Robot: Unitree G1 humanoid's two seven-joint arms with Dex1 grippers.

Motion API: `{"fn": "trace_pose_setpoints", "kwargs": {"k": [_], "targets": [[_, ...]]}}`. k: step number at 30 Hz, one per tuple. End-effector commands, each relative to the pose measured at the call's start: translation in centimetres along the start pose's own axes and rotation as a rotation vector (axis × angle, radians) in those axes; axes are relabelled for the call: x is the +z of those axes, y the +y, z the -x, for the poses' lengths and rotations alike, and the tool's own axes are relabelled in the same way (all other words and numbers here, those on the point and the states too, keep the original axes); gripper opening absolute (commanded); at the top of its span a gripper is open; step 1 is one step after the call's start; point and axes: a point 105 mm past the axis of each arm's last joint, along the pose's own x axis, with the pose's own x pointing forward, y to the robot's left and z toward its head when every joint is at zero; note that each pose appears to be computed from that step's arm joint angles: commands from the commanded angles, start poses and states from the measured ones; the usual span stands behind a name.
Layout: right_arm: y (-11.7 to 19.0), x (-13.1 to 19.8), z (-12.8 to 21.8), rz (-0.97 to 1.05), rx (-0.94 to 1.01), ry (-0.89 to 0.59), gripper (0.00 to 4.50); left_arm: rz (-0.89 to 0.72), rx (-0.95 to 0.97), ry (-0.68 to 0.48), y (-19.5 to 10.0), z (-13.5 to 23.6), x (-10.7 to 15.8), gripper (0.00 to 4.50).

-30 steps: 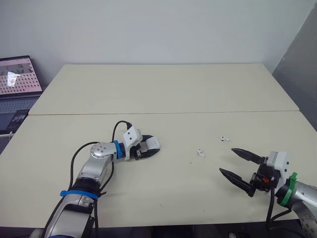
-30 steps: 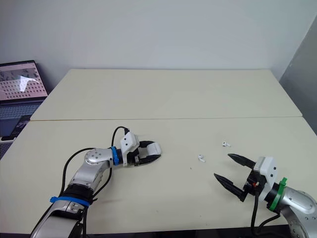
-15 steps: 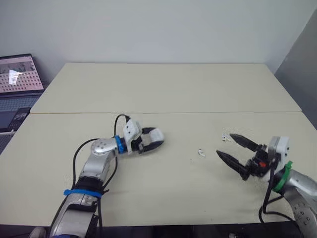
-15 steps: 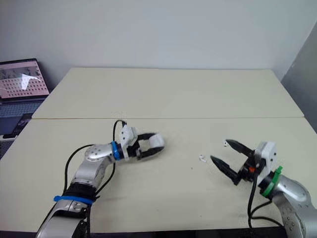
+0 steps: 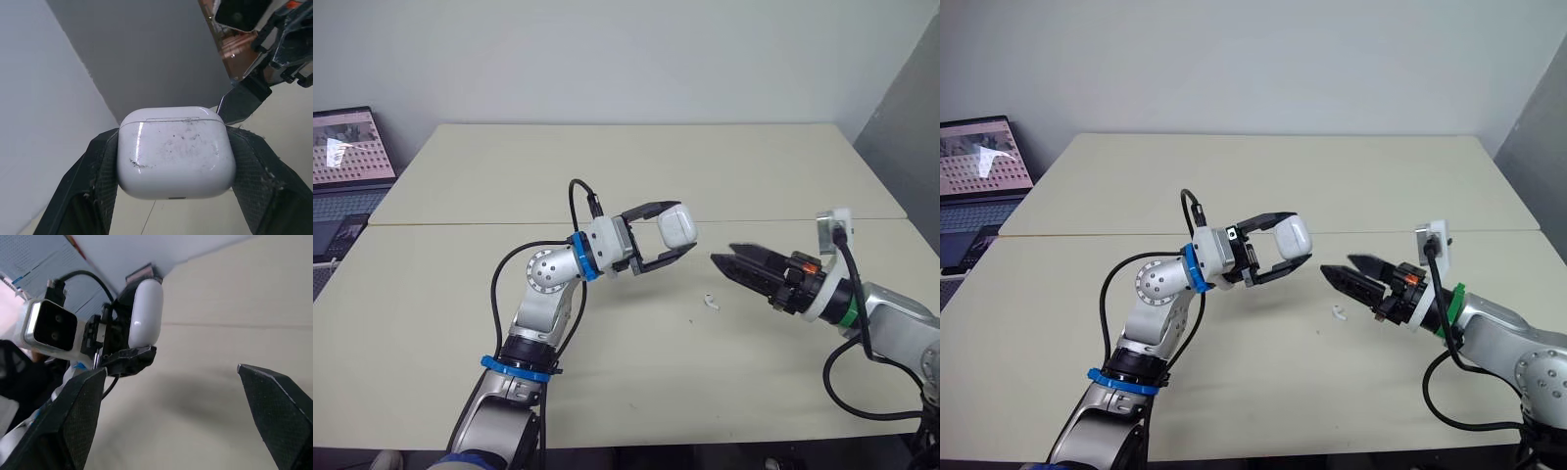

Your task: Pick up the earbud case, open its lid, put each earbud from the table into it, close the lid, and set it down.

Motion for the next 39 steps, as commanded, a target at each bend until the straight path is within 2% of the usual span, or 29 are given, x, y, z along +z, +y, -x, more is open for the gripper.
{"fn": "trace_pose_setpoints", "kwargs": {"k": [1,10,12,15,22,29,34,39], "targets": [[1.4,0.4,-0.6,-0.024,0.061,0.043,4.50,-0.085,-0.074,-0.046,-0.6,-0.8,1.2,2.80],[2.3,0.2,-2.0,-0.044,0.095,0.114,4.50,-0.099,-0.119,-0.052,-1.3,-1.0,1.1,2.80],[2.4,0.2,-2.1,-0.043,0.099,0.113,4.11,-0.096,-0.117,-0.046,-1.2,-0.9,0.9,2.80],[2.5,0.4,-2.4,-0.050,0.098,0.095,3.23,-0.096,-0.125,-0.039,-1.3,-0.8,0.8,2.80],[2.5,0.5,-2.5,-0.066,0.096,0.086,0.74,-0.090,-0.133,-0.029,-1.4,-0.6,0.6,2.80],[2.6,0.1,-2.5,-0.070,0.095,0.101,0.73,-0.066,-0.131,-0.032,-1.4,-0.6,0.5,2.80],[2.4,0.2,-2.4,-0.059,0.087,0.106,0.73,-0.087,-0.121,-0.021,-1.3,-0.3,0.5,4.47],[0.7,0.5,-1.7,-0.004,0.024,0.111,0.73,0.021,-0.206,0.023,-2.2,2.0,0.0,4.49]]}}
